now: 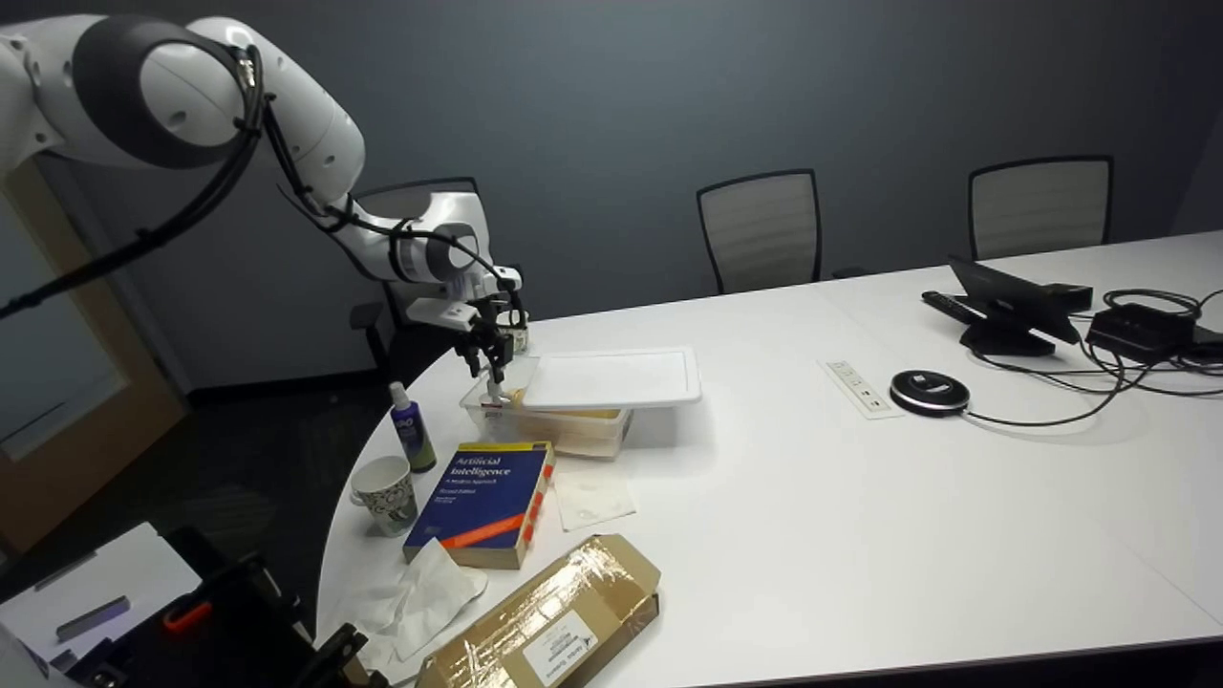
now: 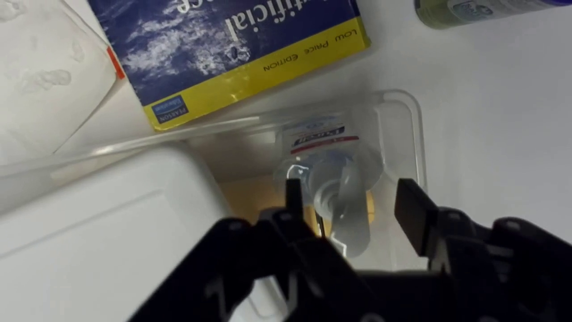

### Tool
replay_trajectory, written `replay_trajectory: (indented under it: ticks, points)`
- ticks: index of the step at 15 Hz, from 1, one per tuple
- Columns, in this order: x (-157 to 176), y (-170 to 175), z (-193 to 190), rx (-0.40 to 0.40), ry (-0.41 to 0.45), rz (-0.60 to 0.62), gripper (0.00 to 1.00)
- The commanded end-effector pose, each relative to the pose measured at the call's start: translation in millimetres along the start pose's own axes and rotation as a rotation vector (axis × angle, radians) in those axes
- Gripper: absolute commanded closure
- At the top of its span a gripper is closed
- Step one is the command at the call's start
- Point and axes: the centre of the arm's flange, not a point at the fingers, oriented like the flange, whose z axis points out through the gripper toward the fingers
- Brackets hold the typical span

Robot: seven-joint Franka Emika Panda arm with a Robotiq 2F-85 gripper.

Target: Remove the sanitizer bottle from the lunchbox, put it on the table, push on the pump and close the lid of the lunchbox

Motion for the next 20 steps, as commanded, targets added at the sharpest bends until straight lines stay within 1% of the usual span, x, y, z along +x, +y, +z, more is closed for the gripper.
replay_trajectory:
  ticks: [1,3,4,5,6,8,10,16,20]
  points:
    - [12,2,-7,-0.002,-0.029,0.008,0.73]
    - [15,2,-9,-0.007,-0.032,0.006,0.87]
    - [16,2,-9,-0.006,-0.034,0.004,0.95]
    - [18,2,-9,-0.006,-0.035,0.004,0.99]
    - [18,1,-9,-0.005,-0.037,0.003,0.95]
    - [20,1,-8,-0.003,-0.038,0.002,0.95]
    - [22,1,-19,0.004,-0.030,0.004,0.95]
    - [21,-4,-77,0.028,0.014,0.016,0.95]
    - [17,-4,-133,0.015,0.098,0.036,0.95]
